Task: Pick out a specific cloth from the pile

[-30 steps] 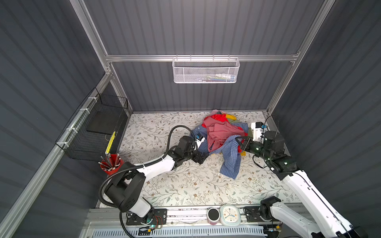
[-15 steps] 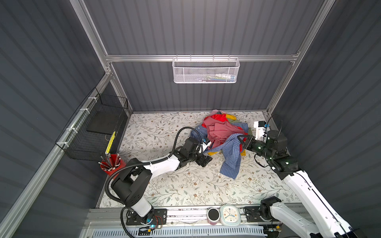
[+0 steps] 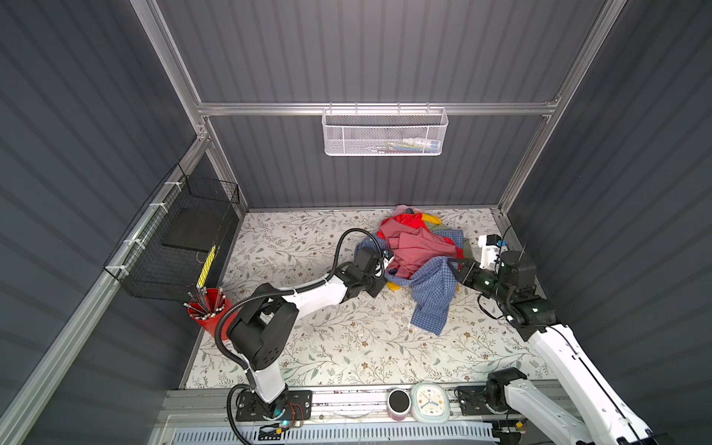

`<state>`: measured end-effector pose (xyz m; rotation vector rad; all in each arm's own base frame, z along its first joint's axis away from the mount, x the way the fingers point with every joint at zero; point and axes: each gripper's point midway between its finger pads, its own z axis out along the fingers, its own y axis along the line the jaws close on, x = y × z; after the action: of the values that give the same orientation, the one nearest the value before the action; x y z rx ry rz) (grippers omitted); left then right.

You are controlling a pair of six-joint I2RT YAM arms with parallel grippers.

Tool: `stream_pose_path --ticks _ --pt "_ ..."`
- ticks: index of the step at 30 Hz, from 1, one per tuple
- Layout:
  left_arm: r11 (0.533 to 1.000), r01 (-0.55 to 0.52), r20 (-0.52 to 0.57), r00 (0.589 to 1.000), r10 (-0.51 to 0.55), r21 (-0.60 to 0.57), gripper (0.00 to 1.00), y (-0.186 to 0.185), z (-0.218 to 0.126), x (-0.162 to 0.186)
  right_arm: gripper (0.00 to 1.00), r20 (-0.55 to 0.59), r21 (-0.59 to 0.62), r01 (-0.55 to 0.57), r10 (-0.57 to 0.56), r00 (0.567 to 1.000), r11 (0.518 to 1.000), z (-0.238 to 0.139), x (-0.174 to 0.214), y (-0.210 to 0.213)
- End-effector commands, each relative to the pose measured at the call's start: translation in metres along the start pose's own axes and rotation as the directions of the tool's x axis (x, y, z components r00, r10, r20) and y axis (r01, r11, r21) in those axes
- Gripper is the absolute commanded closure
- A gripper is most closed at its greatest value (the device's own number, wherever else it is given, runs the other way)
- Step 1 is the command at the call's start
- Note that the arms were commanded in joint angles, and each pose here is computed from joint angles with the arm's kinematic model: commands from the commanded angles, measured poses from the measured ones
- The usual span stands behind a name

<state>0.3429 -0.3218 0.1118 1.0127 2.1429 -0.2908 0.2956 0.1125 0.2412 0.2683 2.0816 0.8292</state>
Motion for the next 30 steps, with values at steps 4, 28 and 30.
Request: stream_pose_path --ticks 4,28,30 --pt "0.998 -0.044 0.084 0.995 0.048 -0.047 1.0 0.013 -0.061 -0.056 0.39 -0.015 0.029 -0.024 0.025 1.0 0.999 0.016 0.02 -0.025" --pt "0.963 -0.049 0.265 0.957 0.122 -0.264 1.0 0.061 -0.177 -0.221 0.14 -0.14 0.038 0.027 -0.021 0.99 0.999 0.063 0.039 -0.045" --pt "0.959 -0.038 0.284 0.951 0.121 -0.281 1.0 0.065 -0.185 -0.232 0.14 -0.167 0.065 0.023 -0.012 0.986 0.998 0.07 0.047 -0.056"
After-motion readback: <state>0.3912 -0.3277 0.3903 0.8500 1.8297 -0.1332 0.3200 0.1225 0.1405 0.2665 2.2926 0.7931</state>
